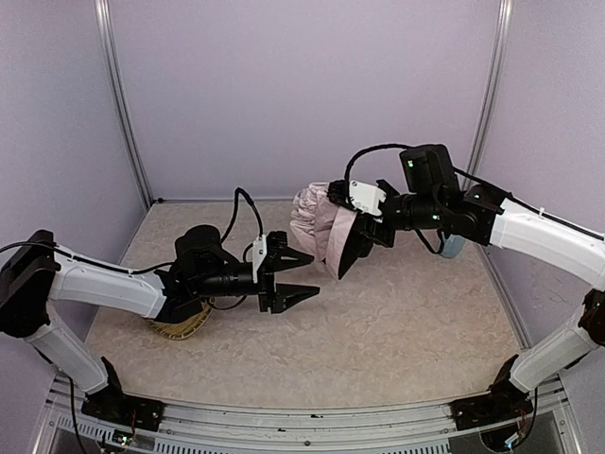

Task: Put away the umbrella

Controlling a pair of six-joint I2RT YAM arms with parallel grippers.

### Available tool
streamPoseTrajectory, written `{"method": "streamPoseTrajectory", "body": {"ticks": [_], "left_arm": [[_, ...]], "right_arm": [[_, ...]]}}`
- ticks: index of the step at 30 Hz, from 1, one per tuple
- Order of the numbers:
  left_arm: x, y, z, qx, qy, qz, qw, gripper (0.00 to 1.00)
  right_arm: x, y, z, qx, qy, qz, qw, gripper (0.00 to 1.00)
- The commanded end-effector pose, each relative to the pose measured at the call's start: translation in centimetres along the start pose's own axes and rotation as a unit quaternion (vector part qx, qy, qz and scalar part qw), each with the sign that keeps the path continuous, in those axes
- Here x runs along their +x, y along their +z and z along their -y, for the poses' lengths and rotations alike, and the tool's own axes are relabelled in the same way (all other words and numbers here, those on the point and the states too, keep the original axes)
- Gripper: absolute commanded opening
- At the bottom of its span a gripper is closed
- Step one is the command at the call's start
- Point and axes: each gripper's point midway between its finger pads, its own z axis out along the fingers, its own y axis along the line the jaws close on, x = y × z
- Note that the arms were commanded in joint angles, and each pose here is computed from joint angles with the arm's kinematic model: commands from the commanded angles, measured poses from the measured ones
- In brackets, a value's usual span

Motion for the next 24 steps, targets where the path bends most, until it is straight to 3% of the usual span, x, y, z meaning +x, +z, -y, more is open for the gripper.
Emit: {"method": "streamPoseTrajectory", "body": {"ticks": [1,9,17,19,24], "left_arm": [[-1.7,1.7,-2.6,-0.030,0.010,0.034,0.999,0.66],[-2.0,3.0,-2.2,-0.002,0.010,0.061,0.998,0.66],[-0.4,4.5,-2.2,0.012,-0.003,0.043,0.999,0.65],[-0.5,4.6,-2.1,0.017,-0.003,0.043,0.999,0.56],[-1.6,4.4,-0.5,0.057,-0.008,0.056,0.997,0.00]], "right_arm": [[-3.7,-2.1,2.0,0.016,-0.014,0.060,0.998,0.00],[-5.5,-2.7,2.3,0.012,-0.008,0.098,0.995,0.00],[-6.7,-3.1,2.6,0.014,-0.007,0.122,0.992,0.00],[-6.6,-3.0,2.6,0.015,-0.006,0.122,0.992,0.00],[-5.6,-2.6,2.6,0.022,0.002,0.106,0.994,0.00]]}}
